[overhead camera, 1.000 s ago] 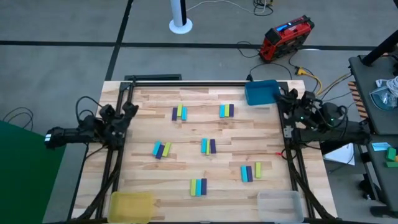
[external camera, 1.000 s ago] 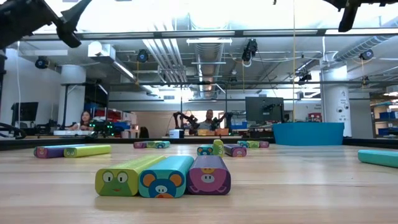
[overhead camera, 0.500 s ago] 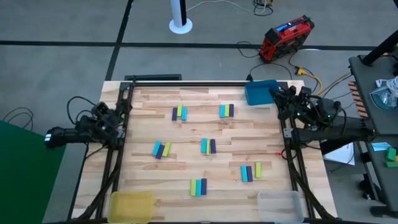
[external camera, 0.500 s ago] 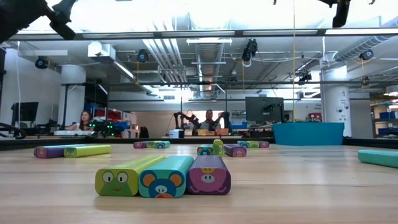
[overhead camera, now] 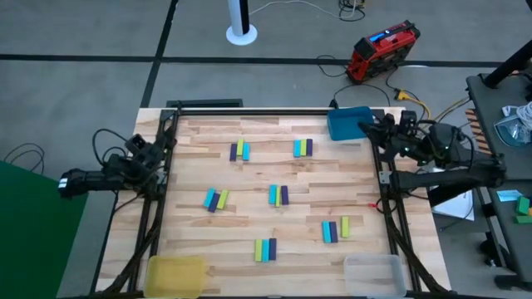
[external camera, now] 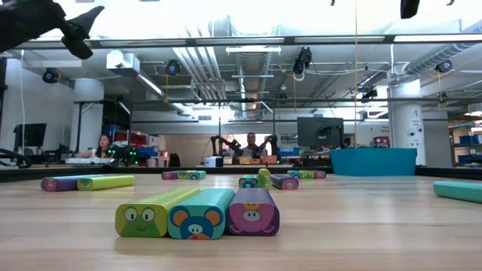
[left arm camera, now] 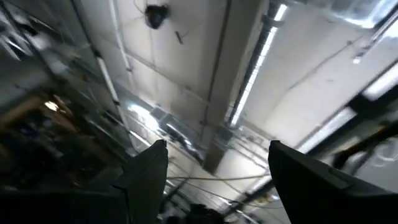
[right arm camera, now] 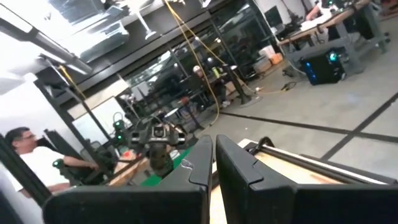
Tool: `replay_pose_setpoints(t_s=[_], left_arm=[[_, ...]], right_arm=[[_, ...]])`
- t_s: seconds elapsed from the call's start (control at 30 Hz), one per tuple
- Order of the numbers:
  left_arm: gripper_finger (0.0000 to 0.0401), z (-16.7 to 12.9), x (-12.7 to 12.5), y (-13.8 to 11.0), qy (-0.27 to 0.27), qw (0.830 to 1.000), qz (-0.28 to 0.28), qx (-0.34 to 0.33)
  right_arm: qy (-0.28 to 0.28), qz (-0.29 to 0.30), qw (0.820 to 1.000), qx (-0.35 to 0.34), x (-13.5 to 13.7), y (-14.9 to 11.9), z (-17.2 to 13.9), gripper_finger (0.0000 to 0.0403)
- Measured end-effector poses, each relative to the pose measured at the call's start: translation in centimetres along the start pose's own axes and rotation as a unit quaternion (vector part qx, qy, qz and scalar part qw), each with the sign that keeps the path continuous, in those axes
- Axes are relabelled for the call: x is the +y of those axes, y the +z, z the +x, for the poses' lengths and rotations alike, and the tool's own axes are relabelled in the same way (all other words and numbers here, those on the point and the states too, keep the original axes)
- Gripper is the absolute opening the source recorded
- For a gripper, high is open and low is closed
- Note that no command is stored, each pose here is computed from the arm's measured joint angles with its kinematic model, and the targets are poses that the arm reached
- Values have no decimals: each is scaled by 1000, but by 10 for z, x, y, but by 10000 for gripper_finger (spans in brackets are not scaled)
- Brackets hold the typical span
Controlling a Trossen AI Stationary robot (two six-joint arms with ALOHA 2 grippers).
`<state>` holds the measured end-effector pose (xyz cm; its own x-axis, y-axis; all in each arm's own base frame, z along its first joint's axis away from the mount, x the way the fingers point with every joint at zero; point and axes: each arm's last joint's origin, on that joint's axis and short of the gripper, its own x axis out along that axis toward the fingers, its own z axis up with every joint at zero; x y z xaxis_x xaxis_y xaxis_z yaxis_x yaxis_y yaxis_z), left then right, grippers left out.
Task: Sort blocks
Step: Put the violet block into the blue bin
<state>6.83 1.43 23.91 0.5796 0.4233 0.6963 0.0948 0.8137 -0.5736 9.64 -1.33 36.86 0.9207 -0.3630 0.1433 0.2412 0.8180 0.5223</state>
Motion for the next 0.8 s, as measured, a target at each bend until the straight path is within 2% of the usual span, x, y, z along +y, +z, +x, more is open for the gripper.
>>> replay_pose_setpoints(t_s=[0.1, 0.2, 0.37, 0.43, 0.67, 0.77, 0.8], left_arm=[[254, 0, 3, 1, 49, 998, 20, -23], [254, -1, 5, 2, 91, 995, 18, -44], [254, -1, 9, 2, 144, 987, -5, -67], [254, -1, 11, -1, 158, 986, -2, -60], [254, -2, 14, -6, 172, 984, 13, -35], [254, -2, 14, -6, 172, 984, 1, -38], [254, -2, 14, -6, 170, 984, -23, -42]], right_arm=[[-2, -5, 1000, -4, 0, 1, 0, 13], [-2, -7, 1000, -5, 0, 1, 0, 13], [-1, 44, 999, -5, 0, 1, 0, 13], [-1, 45, 999, -5, 0, 1, 0, 13], [-12, -39, 999, -9, 0, 2, 0, 13], [-12, -60, 998, -9, 0, 2, 0, 13], [-12, -66, 998, -9, 0, 2, 0, 13]])
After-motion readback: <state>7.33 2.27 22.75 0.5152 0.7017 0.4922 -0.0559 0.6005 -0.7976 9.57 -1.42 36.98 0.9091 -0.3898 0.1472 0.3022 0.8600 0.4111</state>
